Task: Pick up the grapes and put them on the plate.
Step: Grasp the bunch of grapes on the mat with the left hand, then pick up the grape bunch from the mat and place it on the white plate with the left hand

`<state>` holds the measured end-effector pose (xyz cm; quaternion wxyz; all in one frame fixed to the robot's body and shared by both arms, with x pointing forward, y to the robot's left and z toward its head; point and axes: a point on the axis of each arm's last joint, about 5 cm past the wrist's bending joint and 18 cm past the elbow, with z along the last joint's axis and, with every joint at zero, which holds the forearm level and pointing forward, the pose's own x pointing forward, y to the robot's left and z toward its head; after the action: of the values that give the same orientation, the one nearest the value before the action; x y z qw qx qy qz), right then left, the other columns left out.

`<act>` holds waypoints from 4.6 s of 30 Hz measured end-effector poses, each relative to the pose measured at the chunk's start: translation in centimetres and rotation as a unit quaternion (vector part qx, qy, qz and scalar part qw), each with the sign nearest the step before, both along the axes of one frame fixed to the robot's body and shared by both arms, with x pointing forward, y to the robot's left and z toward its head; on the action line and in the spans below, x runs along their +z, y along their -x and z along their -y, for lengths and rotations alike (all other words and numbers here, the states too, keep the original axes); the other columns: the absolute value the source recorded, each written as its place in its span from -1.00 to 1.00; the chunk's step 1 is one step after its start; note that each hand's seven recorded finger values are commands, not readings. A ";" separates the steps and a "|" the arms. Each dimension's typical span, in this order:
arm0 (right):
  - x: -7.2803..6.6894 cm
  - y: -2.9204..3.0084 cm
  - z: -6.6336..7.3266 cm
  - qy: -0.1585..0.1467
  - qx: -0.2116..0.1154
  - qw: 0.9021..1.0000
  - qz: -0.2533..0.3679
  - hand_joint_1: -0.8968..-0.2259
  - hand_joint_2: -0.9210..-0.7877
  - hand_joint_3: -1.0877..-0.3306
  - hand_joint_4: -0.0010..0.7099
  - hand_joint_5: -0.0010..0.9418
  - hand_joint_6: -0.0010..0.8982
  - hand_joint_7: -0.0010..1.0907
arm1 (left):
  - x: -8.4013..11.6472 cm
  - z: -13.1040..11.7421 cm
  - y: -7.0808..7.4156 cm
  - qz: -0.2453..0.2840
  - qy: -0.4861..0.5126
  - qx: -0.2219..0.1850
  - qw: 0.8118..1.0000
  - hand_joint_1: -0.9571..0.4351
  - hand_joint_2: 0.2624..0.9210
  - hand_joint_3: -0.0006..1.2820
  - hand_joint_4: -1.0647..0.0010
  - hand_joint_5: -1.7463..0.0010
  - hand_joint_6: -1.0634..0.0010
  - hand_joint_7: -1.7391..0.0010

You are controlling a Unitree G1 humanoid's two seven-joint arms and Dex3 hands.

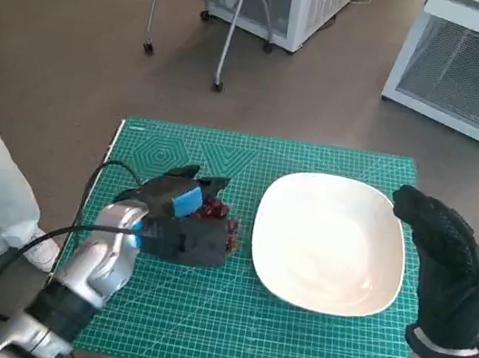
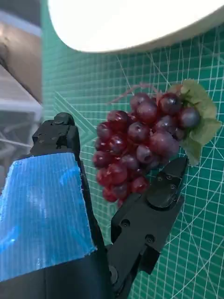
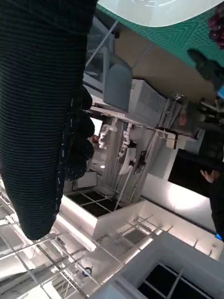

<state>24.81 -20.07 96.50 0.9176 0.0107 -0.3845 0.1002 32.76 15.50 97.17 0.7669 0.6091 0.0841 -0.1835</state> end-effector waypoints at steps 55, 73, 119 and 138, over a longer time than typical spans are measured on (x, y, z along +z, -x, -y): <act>-0.1 0.39 0.2 -0.002 -0.008 1.000 -0.006 0.21 -1.00 0.51 0.60 -1.00 -0.54 0.17 | -3.2 -0.2 -1.1 0.063 -0.071 -0.012 0.995 0.38 1.00 -0.85 -0.12 -0.58 -0.27 -0.16; -0.2 0.64 0.3 -0.002 -0.009 1.000 -0.006 0.22 -1.00 0.51 0.60 -1.00 -0.54 0.17 | -3.2 -0.3 -1.1 0.061 -0.067 -0.015 0.996 0.38 1.00 -0.84 -0.10 -0.64 -0.30 -0.08; -0.4 0.59 0.3 -0.004 -0.011 1.000 -0.008 0.24 -1.00 0.51 0.61 -1.00 -0.52 0.15 | 4.0 -0.3 2.4 0.214 -0.009 -0.051 0.975 0.38 1.00 -0.92 -0.35 -0.43 -0.26 -0.16; -0.4 0.37 0.2 -0.005 -0.013 1.000 -0.006 0.23 -1.00 0.51 0.61 -1.00 -0.51 0.14 | 4.8 -1.0 3.4 0.260 0.010 -0.051 0.964 0.38 0.95 -0.96 -0.45 -0.39 -0.41 -0.03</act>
<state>24.43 -20.30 96.09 0.9211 0.0113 -0.3795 0.0863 29.32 16.52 101.94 0.7582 0.6317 -0.1507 -0.0583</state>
